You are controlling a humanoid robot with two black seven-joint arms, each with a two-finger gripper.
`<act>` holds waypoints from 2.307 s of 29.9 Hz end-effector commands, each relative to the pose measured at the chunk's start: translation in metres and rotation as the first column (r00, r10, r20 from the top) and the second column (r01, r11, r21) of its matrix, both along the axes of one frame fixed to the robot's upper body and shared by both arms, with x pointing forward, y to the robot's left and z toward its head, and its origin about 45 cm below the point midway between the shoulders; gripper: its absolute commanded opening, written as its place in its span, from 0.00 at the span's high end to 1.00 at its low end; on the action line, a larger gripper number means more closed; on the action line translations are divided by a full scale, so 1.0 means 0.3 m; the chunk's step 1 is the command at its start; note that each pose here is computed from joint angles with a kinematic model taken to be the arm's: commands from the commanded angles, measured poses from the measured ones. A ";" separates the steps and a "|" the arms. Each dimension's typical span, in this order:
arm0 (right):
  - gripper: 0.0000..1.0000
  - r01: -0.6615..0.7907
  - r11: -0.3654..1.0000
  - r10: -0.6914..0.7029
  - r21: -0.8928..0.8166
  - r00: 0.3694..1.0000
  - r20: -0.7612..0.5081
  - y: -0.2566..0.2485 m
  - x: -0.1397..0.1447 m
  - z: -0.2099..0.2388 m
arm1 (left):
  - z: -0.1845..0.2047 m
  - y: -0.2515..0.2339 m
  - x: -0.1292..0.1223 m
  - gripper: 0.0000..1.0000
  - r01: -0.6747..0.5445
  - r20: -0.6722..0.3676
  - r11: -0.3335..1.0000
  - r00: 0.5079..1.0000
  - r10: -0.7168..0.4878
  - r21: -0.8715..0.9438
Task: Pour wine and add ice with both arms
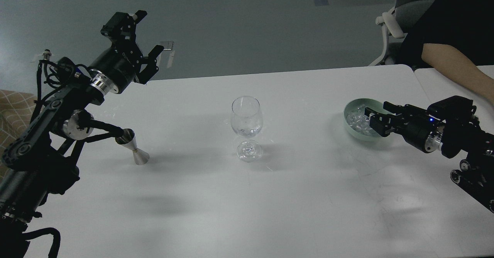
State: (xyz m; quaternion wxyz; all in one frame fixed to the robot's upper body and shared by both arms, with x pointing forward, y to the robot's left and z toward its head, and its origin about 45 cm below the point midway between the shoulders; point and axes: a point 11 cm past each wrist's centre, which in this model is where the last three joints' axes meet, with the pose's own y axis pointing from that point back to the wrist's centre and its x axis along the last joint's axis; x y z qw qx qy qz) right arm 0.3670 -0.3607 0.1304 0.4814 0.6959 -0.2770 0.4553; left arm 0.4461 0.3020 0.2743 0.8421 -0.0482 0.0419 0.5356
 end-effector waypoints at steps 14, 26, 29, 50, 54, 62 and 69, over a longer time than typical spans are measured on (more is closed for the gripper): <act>0.41 -0.015 1.000 0.015 -0.013 1.000 -0.026 0.028 0.012 -0.026 | 0.002 0.000 0.000 0.02 0.001 0.003 1.000 1.000 -0.001 -0.006; 0.41 -0.017 1.000 0.016 -0.019 0.999 -0.049 0.027 0.007 -0.038 | -0.002 0.000 -0.003 0.02 0.002 -0.001 1.000 1.000 -0.002 -0.005; 0.41 -0.019 1.000 0.018 -0.019 0.998 -0.053 0.033 0.018 -0.031 | -0.001 0.002 -0.003 0.02 0.001 0.000 1.000 1.000 -0.001 -0.004; 0.45 -0.014 1.000 0.012 -0.023 0.997 -0.070 0.031 0.026 -0.032 | 0.005 0.005 -0.001 0.02 -0.002 0.003 1.000 1.000 0.002 -0.008; 0.47 -0.015 1.000 0.014 -0.023 0.997 -0.076 0.033 0.027 -0.032 | 0.005 0.007 -0.001 0.02 -0.003 0.004 1.000 1.000 0.003 -0.007; 0.53 -0.015 1.000 0.013 -0.023 0.997 -0.082 0.033 0.024 -0.035 | 0.008 0.012 -0.001 0.02 -0.005 0.005 1.000 1.000 0.005 -0.005; 0.63 -0.017 1.000 0.015 -0.021 0.996 -0.089 0.036 0.025 -0.035 | 0.009 0.014 0.000 0.02 -0.008 0.006 1.000 1.000 0.008 -0.006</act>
